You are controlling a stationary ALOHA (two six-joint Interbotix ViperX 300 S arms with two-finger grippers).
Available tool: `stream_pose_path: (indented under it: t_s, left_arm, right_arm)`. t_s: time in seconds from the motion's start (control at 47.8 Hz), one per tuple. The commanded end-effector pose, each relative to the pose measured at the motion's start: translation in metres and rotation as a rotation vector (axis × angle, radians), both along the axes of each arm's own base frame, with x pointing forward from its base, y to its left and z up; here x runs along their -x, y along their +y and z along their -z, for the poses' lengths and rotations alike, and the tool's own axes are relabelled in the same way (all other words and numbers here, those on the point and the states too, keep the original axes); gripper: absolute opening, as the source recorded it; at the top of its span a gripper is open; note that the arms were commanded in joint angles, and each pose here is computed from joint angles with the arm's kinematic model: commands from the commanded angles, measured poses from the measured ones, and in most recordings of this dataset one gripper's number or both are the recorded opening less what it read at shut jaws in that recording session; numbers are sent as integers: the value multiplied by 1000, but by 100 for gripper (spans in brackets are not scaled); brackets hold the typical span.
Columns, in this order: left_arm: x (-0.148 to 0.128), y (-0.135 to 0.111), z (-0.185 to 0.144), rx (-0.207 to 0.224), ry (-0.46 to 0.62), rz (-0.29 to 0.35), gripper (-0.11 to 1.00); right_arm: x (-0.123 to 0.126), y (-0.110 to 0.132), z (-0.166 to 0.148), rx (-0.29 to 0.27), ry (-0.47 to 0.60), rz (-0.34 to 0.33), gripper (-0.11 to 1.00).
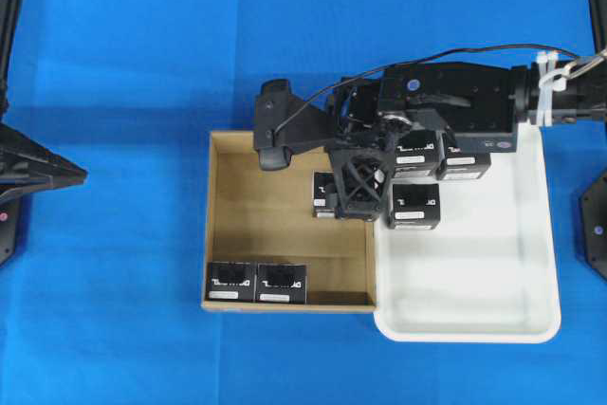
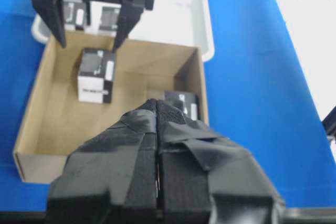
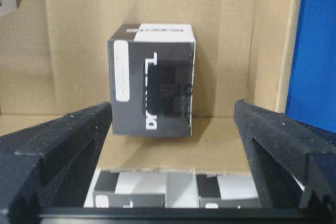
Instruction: Pick the box from inside the cardboard box.
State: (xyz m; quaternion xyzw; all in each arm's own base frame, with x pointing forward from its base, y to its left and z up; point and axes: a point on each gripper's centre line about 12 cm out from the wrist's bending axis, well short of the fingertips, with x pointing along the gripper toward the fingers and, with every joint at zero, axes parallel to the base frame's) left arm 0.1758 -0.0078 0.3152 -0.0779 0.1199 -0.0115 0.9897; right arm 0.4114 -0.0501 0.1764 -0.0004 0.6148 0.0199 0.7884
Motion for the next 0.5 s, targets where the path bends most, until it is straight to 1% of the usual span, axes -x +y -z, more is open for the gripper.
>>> stream_pose_path:
  t_s: [0.0, 0.272, 0.482]
  left_arm:
    - [-1, -1, -12, 0, -32, 3, -6]
    - [-1, -1, -12, 2, -32, 3, -6]
    - [-1, -1, -11, 0, -31, 3, -6]
  right_arm:
    - [-3, 1, 2, -2, -10, -2, 100]
    - [-4, 4, 9, -26, 4, 7, 100]
    - [-5, 7, 12, -29, 8, 1, 100]
